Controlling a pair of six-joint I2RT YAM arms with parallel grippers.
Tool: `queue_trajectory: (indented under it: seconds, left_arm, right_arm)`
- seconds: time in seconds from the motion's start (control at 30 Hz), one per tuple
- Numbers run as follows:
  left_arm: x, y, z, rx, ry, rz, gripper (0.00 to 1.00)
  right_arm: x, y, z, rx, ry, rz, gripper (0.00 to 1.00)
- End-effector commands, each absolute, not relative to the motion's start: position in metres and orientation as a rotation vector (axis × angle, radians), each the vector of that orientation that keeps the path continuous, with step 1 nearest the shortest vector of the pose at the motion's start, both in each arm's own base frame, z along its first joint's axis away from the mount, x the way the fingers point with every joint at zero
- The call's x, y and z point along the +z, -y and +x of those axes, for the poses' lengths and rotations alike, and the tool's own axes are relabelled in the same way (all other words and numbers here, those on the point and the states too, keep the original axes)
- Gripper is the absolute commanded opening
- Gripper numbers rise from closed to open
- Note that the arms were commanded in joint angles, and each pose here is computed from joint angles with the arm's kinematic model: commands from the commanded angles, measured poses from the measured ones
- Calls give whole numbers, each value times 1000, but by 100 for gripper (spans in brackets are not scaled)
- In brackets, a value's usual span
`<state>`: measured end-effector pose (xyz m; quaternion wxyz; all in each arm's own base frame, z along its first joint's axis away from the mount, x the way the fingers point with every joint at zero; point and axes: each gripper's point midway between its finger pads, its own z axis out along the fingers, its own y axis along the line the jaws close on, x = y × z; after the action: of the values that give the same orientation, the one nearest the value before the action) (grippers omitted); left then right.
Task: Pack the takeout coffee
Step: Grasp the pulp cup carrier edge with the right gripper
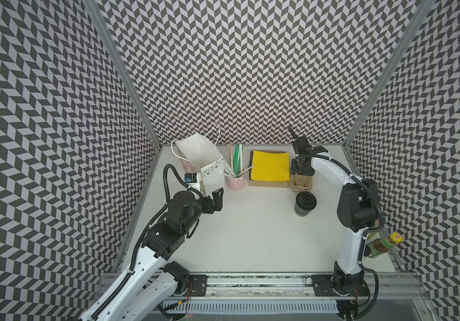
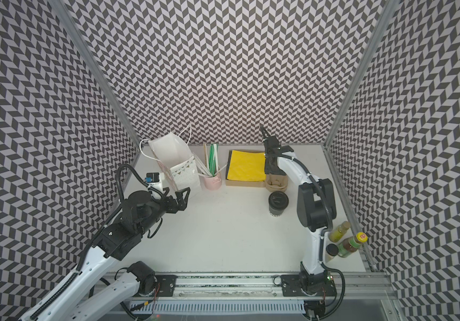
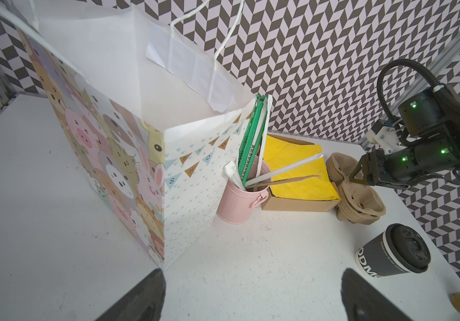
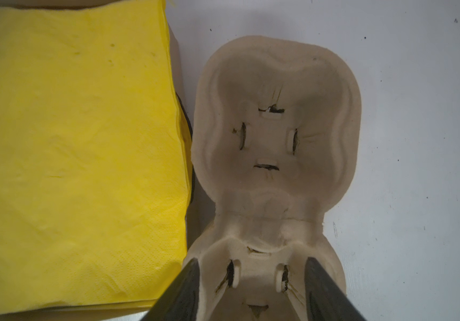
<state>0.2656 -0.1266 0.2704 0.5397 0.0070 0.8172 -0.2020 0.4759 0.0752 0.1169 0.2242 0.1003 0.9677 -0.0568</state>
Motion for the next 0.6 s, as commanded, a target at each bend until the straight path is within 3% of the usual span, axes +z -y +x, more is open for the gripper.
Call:
queue_trajectory:
  seconds: [0.0,0.27,0.57]
  left_arm:
    - [265,127,264,-461,-1956,31,99]
    - [265,127,264,-457,-1957,32,99]
    - [264,128,264,-444,-1956,58,99]
  right_arm:
    - [104,-63,481,-174,-2688,310,57]
    - [94,-57,488,-161,-2706,315,55]
    - [92,-61,491,-133,-2711,297,42]
